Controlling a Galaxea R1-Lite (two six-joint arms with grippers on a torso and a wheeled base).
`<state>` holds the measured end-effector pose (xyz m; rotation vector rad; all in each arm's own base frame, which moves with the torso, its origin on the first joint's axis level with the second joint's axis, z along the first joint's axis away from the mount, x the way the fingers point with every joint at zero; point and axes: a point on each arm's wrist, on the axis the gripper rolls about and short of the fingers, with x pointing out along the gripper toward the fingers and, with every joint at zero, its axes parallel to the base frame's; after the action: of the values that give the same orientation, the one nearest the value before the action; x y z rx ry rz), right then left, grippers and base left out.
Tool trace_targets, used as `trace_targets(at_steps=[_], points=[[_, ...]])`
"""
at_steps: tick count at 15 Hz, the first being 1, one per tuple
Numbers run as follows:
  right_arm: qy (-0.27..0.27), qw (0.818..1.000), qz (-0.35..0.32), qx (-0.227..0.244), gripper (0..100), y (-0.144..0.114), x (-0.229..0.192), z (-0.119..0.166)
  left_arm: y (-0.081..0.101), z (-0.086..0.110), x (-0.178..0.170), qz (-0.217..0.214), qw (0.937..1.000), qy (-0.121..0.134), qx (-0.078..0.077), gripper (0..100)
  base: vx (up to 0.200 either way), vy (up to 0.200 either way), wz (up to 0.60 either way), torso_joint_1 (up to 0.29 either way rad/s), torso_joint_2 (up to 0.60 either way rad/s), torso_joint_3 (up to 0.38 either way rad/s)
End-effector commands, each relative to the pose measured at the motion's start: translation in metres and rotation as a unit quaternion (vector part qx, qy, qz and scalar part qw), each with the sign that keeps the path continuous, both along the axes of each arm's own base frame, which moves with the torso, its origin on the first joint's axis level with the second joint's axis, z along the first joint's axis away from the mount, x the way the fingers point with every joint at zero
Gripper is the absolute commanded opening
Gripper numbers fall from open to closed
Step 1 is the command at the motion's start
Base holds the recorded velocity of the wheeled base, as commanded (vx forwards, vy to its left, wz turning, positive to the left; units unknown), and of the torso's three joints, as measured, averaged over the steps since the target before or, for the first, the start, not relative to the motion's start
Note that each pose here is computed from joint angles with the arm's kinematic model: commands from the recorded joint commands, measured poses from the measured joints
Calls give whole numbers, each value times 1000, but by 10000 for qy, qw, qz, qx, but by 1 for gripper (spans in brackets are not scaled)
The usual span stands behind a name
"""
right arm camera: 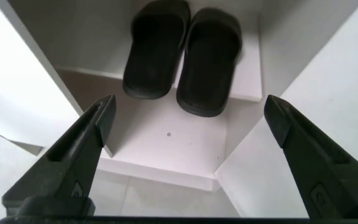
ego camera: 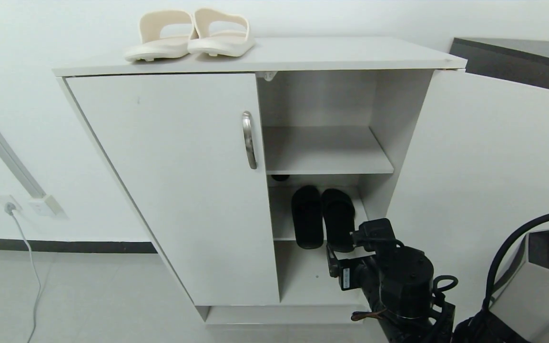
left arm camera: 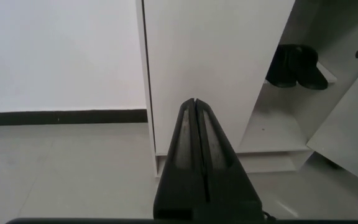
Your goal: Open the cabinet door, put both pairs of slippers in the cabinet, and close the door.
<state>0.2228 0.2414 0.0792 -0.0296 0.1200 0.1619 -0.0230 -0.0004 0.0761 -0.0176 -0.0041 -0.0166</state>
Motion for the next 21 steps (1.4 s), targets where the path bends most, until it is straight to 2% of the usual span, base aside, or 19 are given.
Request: trace_targets(at_steps=[1, 8, 17, 21], points=[[-11, 10000, -8, 15, 100, 0, 0, 1, 0, 0, 0, -1, 10000, 14, -4, 0, 0, 0, 0, 2, 2, 203], [4, 10000, -16, -2, 100, -1, 1, 0, 0, 0, 0, 6, 10000, 6, 12, 0, 0, 0, 0, 2, 1, 166], [23, 10000, -54, -27, 100, -1, 3, -3, 0, 0, 0, 14, 10000, -2, 12, 0, 0, 0, 0, 0, 0, 0], [18, 10000, -54, -21, 100, -1, 3, -3, 0, 0, 0, 14, 10000, -2, 4, 0, 0, 200, 0, 2, 0, 1]])
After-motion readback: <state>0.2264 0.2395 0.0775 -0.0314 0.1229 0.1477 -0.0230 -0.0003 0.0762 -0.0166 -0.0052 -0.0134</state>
